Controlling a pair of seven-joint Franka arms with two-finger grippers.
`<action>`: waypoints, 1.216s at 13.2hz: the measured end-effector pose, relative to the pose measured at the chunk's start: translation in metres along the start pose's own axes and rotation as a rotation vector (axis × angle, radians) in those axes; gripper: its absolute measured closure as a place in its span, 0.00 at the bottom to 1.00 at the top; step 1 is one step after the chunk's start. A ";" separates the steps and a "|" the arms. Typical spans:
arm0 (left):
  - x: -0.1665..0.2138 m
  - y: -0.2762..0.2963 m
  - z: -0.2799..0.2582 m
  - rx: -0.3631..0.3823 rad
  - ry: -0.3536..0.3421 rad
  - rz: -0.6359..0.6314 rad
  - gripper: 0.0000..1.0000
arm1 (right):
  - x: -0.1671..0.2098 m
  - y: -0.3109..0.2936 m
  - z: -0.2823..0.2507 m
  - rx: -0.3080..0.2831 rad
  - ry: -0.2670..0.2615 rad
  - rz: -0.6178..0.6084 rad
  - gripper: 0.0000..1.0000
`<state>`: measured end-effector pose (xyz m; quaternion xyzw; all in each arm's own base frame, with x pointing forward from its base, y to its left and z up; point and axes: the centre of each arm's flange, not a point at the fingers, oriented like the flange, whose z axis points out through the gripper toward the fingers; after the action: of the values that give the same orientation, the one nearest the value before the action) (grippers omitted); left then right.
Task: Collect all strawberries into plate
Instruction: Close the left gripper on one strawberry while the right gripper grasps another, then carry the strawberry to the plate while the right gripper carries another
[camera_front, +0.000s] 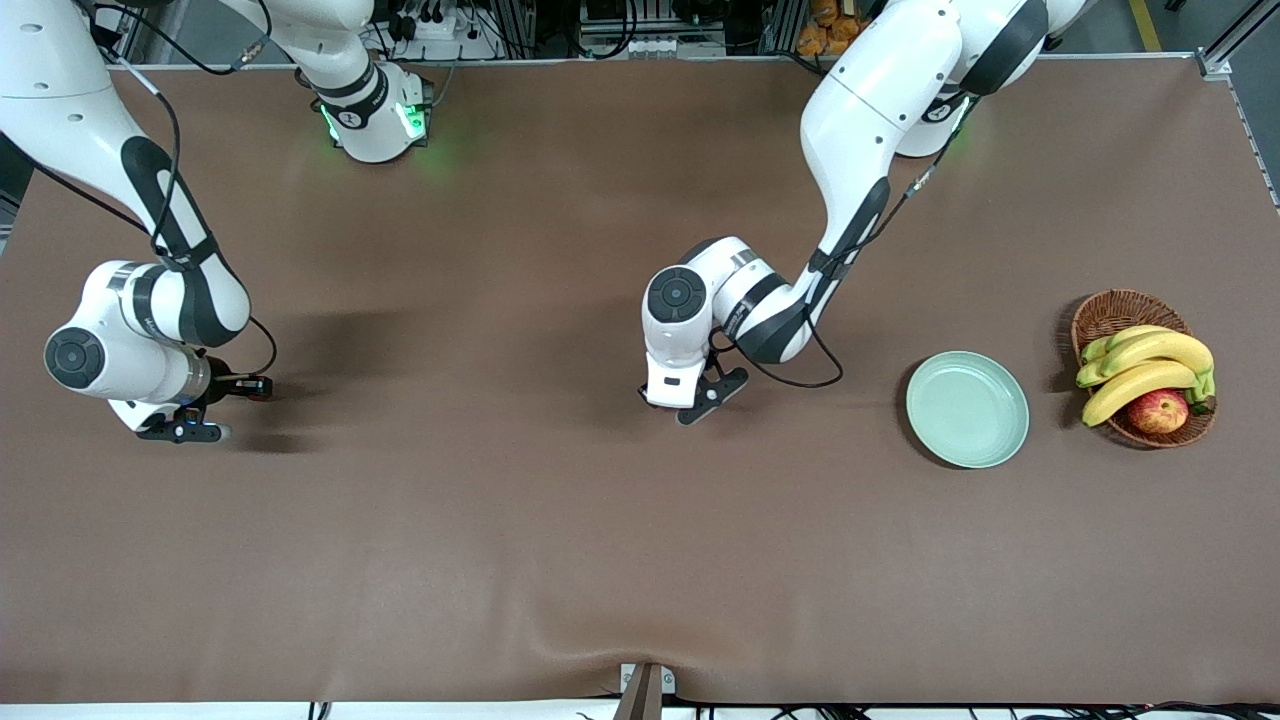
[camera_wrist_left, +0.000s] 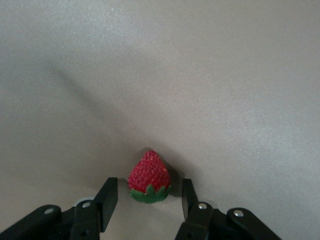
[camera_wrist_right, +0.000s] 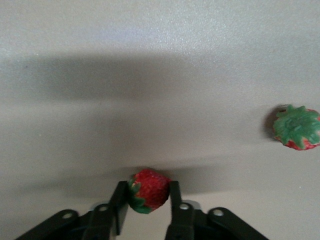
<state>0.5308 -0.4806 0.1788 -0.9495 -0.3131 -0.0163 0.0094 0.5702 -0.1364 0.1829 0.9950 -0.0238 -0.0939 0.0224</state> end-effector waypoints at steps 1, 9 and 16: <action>0.002 0.000 0.000 0.000 0.001 -0.002 0.41 | 0.000 0.000 0.000 0.000 0.000 0.000 0.65; 0.008 0.000 -0.004 -0.001 0.007 -0.010 0.65 | 0.019 -0.029 -0.023 -0.003 0.065 -0.068 0.65; 0.093 -0.017 -0.111 0.000 0.056 -0.134 0.67 | 0.044 -0.152 -0.069 -0.010 0.160 -0.248 0.65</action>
<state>0.5927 -0.4152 0.2928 -0.9257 -0.3754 -0.0434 0.0168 0.6330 0.0154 0.2347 0.9945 0.1018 -0.0163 0.0175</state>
